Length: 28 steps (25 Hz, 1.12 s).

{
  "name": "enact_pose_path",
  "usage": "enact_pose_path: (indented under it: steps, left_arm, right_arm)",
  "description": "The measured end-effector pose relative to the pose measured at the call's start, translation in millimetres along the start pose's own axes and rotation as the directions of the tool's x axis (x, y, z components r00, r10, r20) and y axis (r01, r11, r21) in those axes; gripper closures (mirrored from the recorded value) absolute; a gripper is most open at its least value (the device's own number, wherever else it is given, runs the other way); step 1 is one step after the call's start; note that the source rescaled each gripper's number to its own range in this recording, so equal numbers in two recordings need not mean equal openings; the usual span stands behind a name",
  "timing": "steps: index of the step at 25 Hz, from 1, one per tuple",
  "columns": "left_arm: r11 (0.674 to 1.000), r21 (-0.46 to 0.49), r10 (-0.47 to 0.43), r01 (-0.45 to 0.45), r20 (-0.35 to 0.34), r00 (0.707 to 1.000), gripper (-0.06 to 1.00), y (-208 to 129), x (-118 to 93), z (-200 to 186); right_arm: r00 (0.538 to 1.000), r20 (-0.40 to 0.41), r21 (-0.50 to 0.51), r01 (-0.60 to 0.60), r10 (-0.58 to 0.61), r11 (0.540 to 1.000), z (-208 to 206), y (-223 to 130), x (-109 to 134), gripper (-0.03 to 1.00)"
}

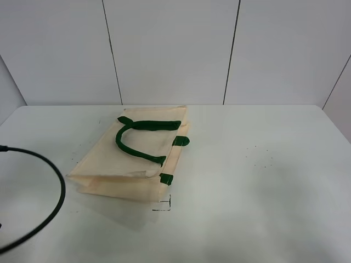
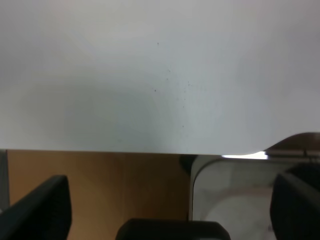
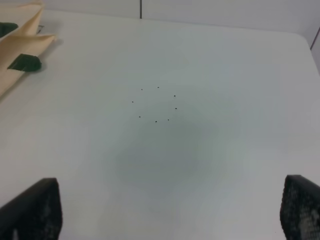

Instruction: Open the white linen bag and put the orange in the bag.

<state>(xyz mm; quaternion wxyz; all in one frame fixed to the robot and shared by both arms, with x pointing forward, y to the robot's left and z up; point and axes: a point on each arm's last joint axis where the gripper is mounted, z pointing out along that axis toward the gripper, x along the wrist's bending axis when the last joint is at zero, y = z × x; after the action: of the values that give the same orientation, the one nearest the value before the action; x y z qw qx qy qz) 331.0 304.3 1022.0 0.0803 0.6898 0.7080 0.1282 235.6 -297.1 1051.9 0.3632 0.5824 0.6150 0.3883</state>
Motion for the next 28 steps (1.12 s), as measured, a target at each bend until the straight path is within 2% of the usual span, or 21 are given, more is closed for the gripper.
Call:
enact_pose_path:
  steps: [4, 8, 13, 20, 25, 28]
  left_arm:
    - [0.988, -0.156, -0.008, 0.01, 0.013, 1.0, -0.05, -22, 3, -14]
    - [0.953, -0.301, -0.016, 0.023, 0.026, 1.0, -0.05, -39, 5, -28]
    - [0.906, -0.422, -0.022, 0.035, 0.035, 0.999, -0.05, -56, 7, -38]
    - [0.834, -0.546, -0.082, 0.085, 0.03, 0.996, -0.05, -76, 9, -46]
    - [0.779, -0.62, -0.091, 0.095, 0.038, 0.995, -0.05, -90, 10, -50]
    - [0.768, -0.633, -0.092, 0.096, 0.039, 0.995, -0.05, -92, 10, -50]
  right_arm:
    - [1.0, 0.0, 0.0, 0.0, 0.0, 1.0, 0, 0, 0, -0.03]
    - [1.0, 0.0, 0.0, 0.0, 0.0, 1.0, 0, 0, 0, -0.03]
    - [1.0, 0.0, 0.0, -0.001, 0.001, 1.0, 0, 0, 0, -0.03]
    - [1.0, 0.0, 0.0, -0.002, 0.002, 1.0, 0, 0, 0, -0.03]
    - [1.0, 0.0, 0.0, -0.002, 0.002, 1.0, 0, 0, 0, -0.03]
    - [1.0, 0.0, 0.0, -0.002, 0.002, 1.0, 0, 0, 0, -0.03]
